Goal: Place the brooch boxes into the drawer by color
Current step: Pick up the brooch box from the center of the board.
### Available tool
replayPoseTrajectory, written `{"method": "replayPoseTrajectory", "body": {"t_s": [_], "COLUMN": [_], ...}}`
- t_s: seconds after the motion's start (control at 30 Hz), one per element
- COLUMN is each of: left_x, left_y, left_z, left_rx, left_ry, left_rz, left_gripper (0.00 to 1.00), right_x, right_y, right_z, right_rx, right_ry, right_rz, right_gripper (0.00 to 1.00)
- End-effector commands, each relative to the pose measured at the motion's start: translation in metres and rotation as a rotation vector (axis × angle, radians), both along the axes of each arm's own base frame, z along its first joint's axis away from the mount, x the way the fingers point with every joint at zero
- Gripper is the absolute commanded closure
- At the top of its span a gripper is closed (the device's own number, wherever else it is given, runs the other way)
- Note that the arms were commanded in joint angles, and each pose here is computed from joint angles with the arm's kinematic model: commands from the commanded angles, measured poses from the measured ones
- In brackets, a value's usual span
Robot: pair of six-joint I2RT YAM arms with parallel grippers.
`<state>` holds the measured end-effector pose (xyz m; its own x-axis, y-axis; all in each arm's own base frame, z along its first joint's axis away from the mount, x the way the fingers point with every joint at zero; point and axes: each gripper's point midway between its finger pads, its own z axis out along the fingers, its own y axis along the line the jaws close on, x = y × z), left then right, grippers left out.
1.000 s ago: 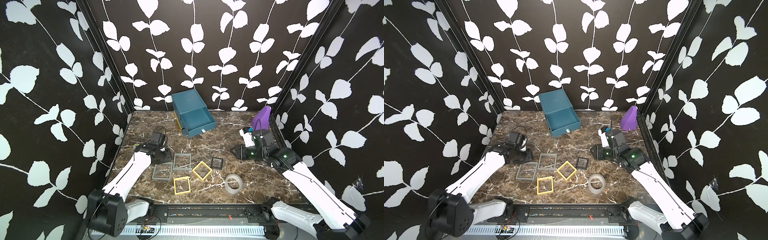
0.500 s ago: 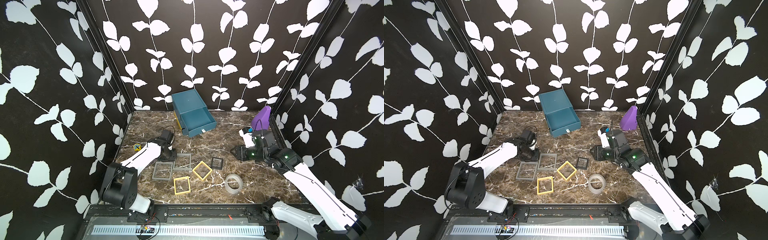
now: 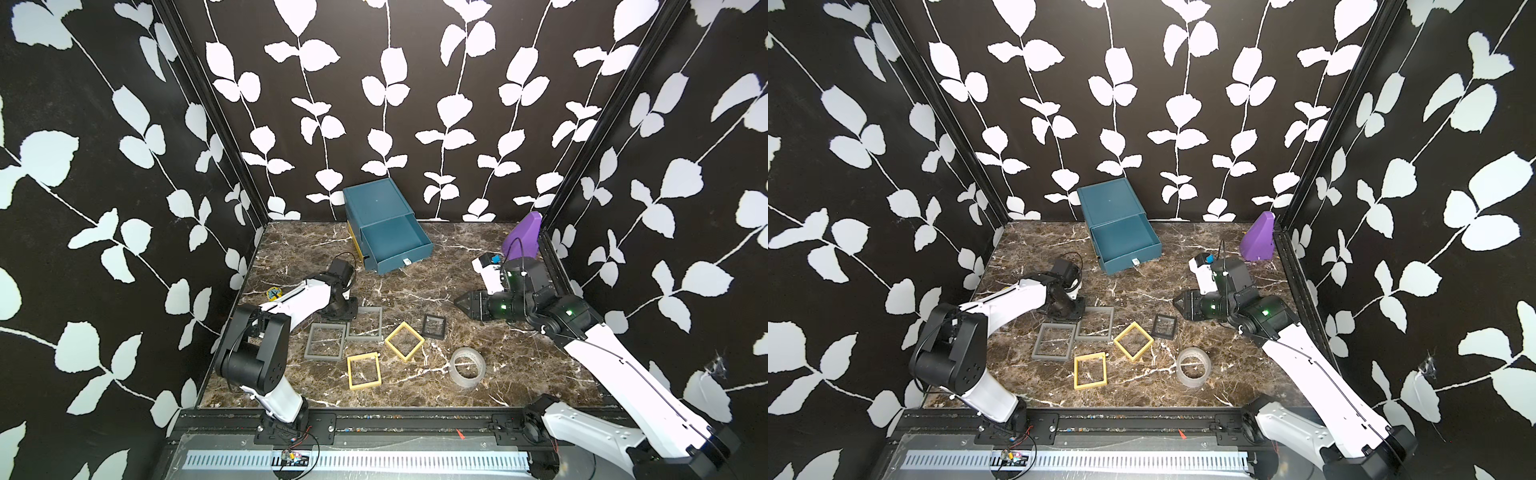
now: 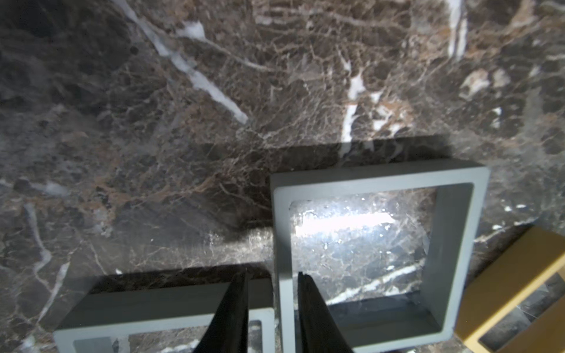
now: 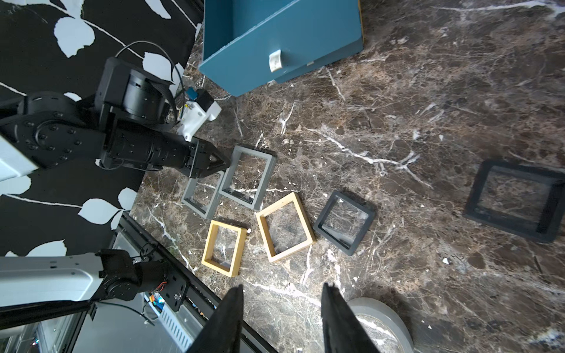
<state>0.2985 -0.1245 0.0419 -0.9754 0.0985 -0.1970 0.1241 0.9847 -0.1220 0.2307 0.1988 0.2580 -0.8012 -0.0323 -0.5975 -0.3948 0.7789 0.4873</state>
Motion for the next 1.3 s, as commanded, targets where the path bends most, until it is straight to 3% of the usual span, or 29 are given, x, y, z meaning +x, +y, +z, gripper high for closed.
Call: {"method": "replayPoseTrajectory", "body": {"t_s": [0.0,0.4,0.83,1.27], "left_x": [0.005,0.002,0.003,0.007], "left_y": [-0.003,-0.006,-0.006,-0.002], "left_z": [0.003,-0.012,-0.013,0.016], "left_rx": [0.001,0.025,0.056,0.07], "left_ry": [-0.017,0.012,0.007,-0.041], "left_rz": [-0.023,-0.042,-0.051,-0.033], "left_gripper": [0.75,0.82,1.0,1.0], "right_x": [0.003,0.005,0.014,0.025], "right_y": [0.007,0.015,0.027,0.035], "right_z": [0.001,-0.001,0.004,0.015], "right_rx": [0.028,0.061,0.134,0.214], "right_ry": [-0.007,0.014,0.016,0.004], "right_rz": [0.009,0.027,0.019,-0.016], "right_gripper": [0.56,0.57,0.58,0.61]}}
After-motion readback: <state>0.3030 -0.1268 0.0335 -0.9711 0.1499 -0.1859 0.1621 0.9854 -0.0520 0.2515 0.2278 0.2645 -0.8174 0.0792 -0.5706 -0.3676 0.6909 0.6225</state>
